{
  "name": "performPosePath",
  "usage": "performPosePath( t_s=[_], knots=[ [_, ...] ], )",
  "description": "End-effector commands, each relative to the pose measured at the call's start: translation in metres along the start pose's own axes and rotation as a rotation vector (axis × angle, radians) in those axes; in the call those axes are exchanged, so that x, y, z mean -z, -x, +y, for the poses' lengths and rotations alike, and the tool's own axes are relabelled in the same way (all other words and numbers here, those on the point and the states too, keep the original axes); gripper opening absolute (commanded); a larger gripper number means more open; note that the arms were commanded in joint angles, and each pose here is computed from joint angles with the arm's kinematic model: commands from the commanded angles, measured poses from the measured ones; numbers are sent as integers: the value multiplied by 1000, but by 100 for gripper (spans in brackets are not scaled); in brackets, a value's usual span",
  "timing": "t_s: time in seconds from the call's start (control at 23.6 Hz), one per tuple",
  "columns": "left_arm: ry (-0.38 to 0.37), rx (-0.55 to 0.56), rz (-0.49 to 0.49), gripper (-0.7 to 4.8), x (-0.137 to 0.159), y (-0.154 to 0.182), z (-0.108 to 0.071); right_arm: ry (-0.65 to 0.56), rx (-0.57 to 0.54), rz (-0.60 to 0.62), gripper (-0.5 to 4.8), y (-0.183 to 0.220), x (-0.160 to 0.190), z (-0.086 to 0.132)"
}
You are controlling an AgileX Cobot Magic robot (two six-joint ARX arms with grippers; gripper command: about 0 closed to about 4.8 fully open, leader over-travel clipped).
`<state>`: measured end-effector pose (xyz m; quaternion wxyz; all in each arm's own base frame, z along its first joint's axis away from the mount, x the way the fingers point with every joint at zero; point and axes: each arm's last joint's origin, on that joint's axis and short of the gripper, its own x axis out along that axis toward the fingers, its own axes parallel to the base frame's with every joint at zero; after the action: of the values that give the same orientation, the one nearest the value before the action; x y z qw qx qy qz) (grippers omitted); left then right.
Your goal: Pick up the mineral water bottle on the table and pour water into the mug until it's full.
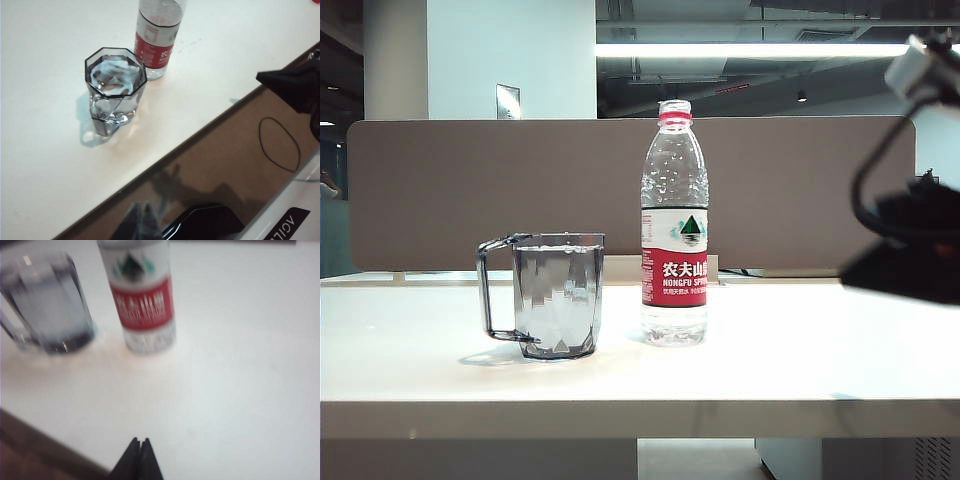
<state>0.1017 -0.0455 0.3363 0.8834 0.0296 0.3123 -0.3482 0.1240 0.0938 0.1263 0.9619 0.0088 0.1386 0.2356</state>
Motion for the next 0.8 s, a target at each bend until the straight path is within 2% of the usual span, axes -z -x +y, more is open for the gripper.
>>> performPosePath(
  t_s=[0.04, 0.25, 0.47, 0.59, 0.68, 0.8],
  knots=[
    [-5, 3, -11, -5, -1, 1, -1, 20, 19, 129, -6, 8, 11, -3],
    [-5, 3, -11, -5, -1, 1, -1, 21, 19, 147, -6, 17, 10, -5],
    [-6, 3, -12, -5, -2, 1, -1, -27, 52, 143, -6, 30, 7, -20],
    [-5, 3, -11, -5, -1, 1, -1, -61, 100, 100, -6, 38, 3, -30],
    [-6, 3, -12, -5, -2, 1, -1, -84, 146, 27, -6, 46, -2, -37],
    [-5, 3, -11, -5, -1, 1, -1, -115, 162, -6, -6, 52, -3, -42]
  ],
)
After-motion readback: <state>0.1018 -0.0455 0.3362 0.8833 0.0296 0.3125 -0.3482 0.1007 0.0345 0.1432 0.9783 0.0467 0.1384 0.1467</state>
